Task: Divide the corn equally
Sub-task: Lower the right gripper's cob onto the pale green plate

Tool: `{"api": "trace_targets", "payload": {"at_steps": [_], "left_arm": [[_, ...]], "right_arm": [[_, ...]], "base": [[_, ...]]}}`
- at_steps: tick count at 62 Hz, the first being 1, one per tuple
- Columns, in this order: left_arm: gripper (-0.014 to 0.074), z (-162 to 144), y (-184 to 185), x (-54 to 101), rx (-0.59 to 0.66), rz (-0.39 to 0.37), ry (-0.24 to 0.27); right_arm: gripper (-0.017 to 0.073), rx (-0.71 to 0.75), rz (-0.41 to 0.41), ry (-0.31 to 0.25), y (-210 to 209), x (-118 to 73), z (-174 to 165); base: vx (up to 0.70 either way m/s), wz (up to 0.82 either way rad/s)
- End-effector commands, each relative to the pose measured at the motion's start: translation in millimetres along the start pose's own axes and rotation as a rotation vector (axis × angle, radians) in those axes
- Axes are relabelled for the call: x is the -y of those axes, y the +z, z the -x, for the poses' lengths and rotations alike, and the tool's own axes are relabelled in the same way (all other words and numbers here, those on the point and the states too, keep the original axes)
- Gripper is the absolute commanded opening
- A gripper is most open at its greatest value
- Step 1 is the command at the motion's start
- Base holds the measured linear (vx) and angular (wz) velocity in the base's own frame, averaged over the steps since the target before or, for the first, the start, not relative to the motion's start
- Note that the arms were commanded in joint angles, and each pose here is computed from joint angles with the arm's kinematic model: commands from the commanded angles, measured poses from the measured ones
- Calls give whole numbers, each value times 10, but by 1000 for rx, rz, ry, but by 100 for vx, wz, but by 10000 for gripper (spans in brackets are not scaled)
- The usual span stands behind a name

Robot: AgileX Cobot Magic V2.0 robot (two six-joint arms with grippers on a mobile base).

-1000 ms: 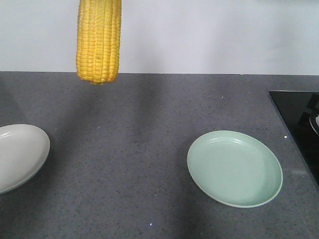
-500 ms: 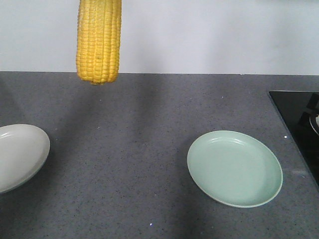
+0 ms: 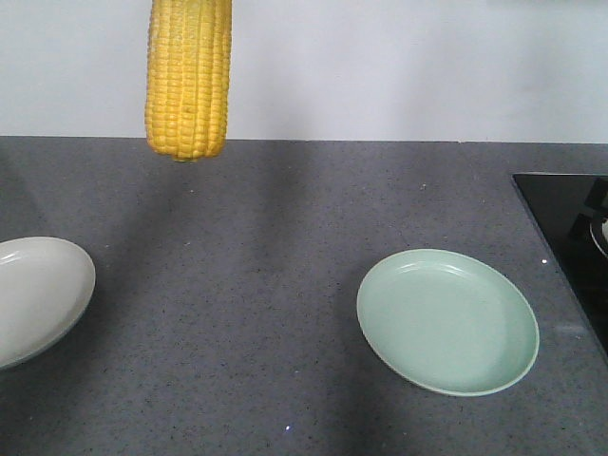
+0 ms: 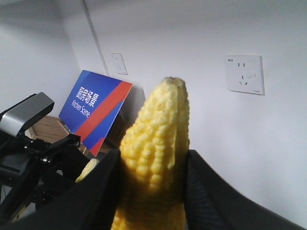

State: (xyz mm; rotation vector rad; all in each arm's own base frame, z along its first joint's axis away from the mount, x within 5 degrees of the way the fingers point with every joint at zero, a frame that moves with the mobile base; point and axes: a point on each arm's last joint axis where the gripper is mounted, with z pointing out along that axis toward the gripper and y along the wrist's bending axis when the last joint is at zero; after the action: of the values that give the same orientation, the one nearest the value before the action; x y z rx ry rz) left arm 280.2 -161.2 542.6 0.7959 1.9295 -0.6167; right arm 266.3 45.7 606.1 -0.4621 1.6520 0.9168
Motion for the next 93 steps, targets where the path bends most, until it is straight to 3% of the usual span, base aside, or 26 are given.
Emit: {"api": "trace_targets", "payload": {"at_steps": [1,14,19,32,41,58,76,87,93], "left_arm": [[-6,104,-239,140,94,-19,16],[-6,104,-239,140,94,-19,16],[-6,104,-239,140,94,-19,16],[-6,104,-239,140,94,-19,16],[-6,104,-239,140,94,-19,16],[-6,105,-239,140,95,-19,16],[-6,105,-239,140,95,-19,16],[-6,105,-239,140,95,-19,16],[-6,105,-239,140,95,-19,16]], "right_arm": [[-1,27,2,-7,-101,-155,44],[-1,-5,-68,115,19,106,-7],[-1,-20,-70,167,102,242,-41],[-1,-111,-32,243,532,493,-239],[-1,-197,-37,244,879,531,-432],[-1,-452,-173,232,1319,685,-1015],[-1,-687,-437,203,1077,913,-1520],[-1,-829,-463,210,1046,1042,-1891],[-1,-902,-464,247,1047,1108,-2113]], "base": [[0,0],[0,0],[0,0],[0,0],[0,0],[0,0],[0,0],[0,0],[0,0]]}}
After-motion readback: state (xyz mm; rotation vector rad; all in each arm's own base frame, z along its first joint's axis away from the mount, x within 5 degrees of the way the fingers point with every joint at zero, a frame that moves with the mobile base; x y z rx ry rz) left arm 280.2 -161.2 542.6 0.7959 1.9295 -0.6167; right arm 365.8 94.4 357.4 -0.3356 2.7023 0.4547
